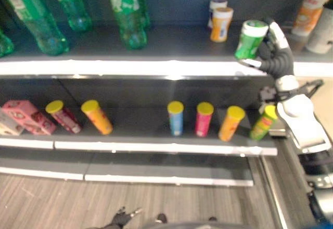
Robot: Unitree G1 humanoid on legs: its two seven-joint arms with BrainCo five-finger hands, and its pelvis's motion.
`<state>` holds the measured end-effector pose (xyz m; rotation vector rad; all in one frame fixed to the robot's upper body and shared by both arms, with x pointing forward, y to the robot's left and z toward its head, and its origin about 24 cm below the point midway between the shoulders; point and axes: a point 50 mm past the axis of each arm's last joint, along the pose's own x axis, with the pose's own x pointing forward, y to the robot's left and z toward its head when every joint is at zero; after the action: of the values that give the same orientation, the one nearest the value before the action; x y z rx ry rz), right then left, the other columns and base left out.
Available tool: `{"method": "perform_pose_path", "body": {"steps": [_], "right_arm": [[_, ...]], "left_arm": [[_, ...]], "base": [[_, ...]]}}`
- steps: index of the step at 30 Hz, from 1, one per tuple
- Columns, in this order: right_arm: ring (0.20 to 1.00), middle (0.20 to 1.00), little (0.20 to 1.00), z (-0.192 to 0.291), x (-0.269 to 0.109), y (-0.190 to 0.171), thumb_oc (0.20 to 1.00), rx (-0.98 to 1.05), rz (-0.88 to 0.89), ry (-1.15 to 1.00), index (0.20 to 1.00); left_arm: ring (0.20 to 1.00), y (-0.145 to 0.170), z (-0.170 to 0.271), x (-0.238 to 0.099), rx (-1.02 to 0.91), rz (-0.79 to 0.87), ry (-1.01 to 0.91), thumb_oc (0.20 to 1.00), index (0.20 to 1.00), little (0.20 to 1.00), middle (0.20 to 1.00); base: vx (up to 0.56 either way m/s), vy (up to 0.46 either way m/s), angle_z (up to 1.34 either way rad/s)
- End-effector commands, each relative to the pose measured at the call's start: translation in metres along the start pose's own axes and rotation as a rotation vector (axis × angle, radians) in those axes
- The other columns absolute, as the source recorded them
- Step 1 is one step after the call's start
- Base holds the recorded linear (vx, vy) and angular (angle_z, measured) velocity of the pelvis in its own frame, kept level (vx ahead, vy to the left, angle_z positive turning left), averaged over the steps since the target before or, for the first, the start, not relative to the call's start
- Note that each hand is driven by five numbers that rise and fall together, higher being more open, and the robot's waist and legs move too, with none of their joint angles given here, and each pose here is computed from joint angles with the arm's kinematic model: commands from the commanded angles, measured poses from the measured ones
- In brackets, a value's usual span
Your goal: Put the goods on the table back onto the shelves and tidy them up.
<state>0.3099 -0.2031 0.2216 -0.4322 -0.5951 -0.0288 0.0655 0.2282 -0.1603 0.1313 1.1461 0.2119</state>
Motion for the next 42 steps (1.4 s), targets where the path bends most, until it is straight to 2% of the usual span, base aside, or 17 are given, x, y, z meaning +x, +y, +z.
{"method": "perform_pose_path", "body": {"steps": [1, 42], "right_arm": [[1.000, 1.000, 1.000, 0.019, 0.013, 0.012, 1.000, 0.053, 0.021, -0.082, 1.000], [1.000, 1.000, 1.000, 0.022, 0.023, 0.032, 1.000, 0.079, 0.061, -0.084, 1.000]], "left_arm": [[1.000, 0.016, 0.020, 0.007, 0.026, 0.061, -0.036, 1.000, 1.000, 1.000, 1.000], [1.000, 0.014, 0.020, 0.007, 0.017, 0.071, -0.033, 1.000, 1.000, 1.000, 1.000]], "base": [[0.01, 0.018, 0.07], [0.00, 0.001, 0.00]]}}
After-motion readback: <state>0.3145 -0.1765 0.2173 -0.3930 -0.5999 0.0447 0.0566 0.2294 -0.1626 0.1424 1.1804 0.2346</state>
